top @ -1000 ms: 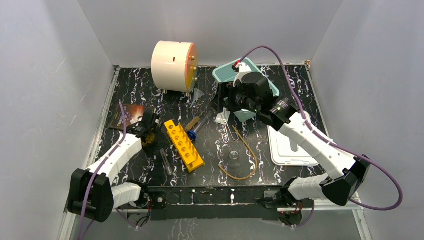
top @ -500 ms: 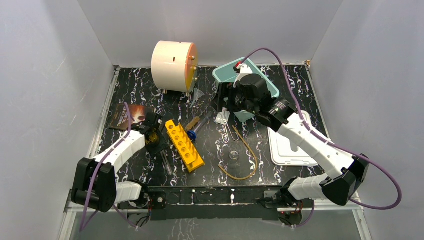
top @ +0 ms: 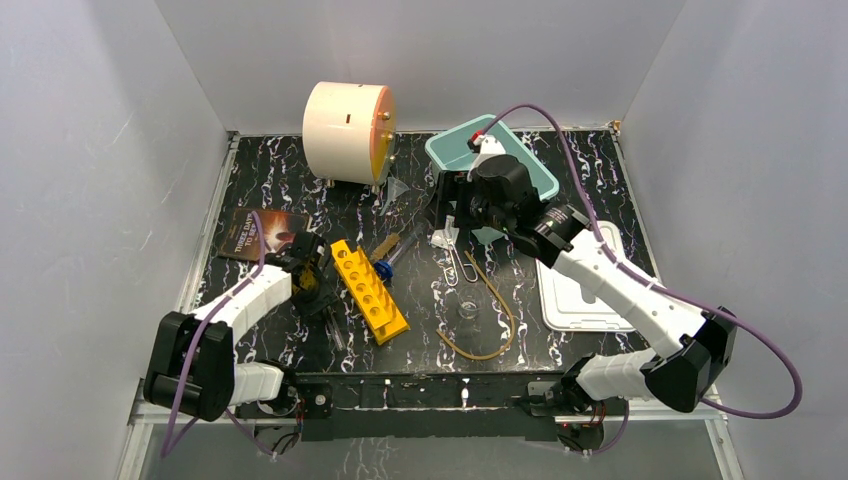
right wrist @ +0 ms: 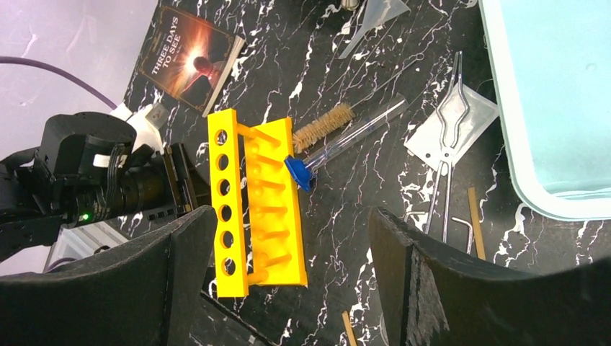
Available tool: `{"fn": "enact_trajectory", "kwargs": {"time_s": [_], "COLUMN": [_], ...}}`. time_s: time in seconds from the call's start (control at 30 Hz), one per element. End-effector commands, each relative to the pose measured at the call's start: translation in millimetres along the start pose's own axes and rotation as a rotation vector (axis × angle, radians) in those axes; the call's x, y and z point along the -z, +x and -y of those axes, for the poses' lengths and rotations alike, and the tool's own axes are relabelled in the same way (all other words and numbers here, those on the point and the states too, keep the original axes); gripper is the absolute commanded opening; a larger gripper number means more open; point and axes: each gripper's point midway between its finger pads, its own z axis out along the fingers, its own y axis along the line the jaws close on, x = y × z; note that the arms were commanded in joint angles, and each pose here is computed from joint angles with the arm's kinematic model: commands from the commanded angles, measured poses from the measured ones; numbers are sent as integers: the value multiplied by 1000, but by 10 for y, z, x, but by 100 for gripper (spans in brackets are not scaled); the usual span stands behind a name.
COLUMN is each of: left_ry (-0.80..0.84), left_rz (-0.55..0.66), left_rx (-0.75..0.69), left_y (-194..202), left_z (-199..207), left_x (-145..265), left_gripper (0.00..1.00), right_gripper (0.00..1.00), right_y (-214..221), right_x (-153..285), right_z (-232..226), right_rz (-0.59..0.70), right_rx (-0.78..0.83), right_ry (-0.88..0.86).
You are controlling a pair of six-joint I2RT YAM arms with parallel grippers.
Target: Organize the chemistry lab equipment
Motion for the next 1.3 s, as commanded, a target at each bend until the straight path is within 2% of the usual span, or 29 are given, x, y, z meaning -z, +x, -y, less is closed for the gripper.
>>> {"fn": "enact_trajectory", "kwargs": {"time_s": [0.0,0.23,0.4,0.43,0.5,0.57,0.67,0.93,1.27], "left_ry": [17,-10,-20,-25,-31,-46,-75,-141,-87], "left_rz": [-30,-43,-45,-48,-52,-53,-66,-77,78], "left_rx": [12,7,-9,-11,-15,-20,-20,-24,29], "left_y": [85,109,115,117,122,121,142,140,-221], "left_z": [-1,-37,-44,-49,-57,-77,-118,-212,-92], "left_x": [6,-3,-12,-19,-28,-38,-67,-47,460], "left_gripper": [39,24,19,19,29,36,37,15,14], "right_gripper": [85,85,85,85,85,85,85,85,85], "right_y": [-237,-203,-192,-190,-184,-177,-175,-179,-70], "right_x": [180,239,259,261,262,264,278,353,309], "right_z": [-85,-45,-54,-64,-72,-71,-80,-83,-63], "right_rz": [116,126,125,122,119,117,118,140,102], "right_rx": [-19,-35,-37,-35,-32,-32,-33,-36,-32], "right_ry": [-28,-24,-30,-35,-40,-40,-45,-60,-54]}}
